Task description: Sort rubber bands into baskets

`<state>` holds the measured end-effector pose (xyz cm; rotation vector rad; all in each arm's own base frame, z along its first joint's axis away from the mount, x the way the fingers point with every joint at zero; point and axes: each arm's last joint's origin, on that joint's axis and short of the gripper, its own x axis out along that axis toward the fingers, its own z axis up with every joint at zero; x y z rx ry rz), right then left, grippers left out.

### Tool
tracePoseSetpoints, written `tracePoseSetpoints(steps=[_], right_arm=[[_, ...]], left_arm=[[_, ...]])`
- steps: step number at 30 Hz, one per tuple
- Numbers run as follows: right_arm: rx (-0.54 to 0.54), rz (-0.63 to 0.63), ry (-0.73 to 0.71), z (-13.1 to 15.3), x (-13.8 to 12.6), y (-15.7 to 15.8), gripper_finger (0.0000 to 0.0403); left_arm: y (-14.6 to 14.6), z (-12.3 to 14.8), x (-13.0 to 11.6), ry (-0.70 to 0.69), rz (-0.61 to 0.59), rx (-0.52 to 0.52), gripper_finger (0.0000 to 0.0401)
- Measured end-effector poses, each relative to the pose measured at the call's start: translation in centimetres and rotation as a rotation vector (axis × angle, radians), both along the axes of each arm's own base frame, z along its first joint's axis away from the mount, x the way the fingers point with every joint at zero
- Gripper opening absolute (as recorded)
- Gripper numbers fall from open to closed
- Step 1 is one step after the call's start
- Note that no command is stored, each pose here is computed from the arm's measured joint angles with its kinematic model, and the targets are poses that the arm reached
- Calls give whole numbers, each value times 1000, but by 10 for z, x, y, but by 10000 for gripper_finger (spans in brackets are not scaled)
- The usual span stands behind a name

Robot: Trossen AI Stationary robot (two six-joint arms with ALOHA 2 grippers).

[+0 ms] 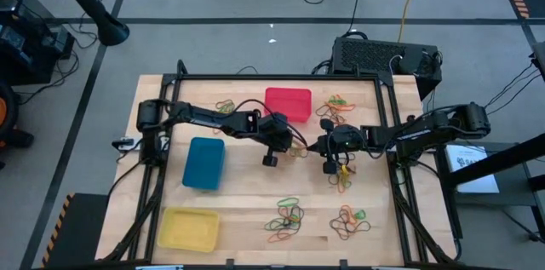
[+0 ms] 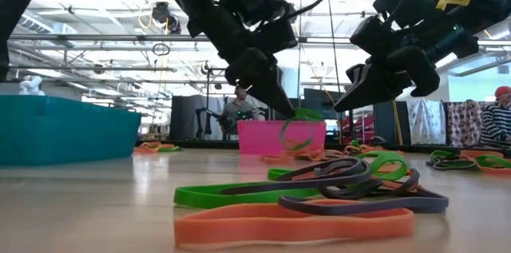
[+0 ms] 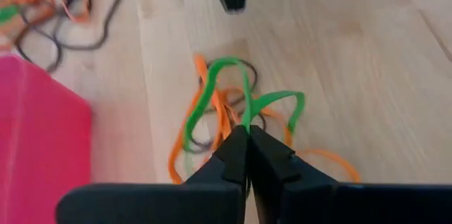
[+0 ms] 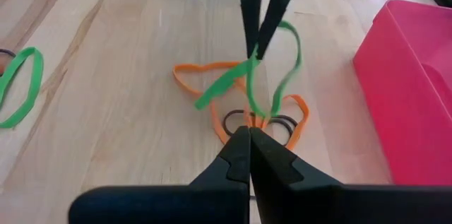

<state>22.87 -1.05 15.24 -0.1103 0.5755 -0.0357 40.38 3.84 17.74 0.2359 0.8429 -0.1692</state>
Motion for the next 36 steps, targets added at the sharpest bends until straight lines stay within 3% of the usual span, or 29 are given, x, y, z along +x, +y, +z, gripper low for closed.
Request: tracePoseSetpoints(steps=[20, 30, 36], right_arm=[[2, 1, 0, 0, 0, 0, 0], [3, 2, 1, 0, 0, 0, 0], [3, 3, 3, 0, 0, 0, 0]], left_arm=[[3, -11, -8, 124, 114, 32, 29], [5, -11, -9, 144, 159, 92, 106], [9, -16, -10, 157, 153, 68, 118]])
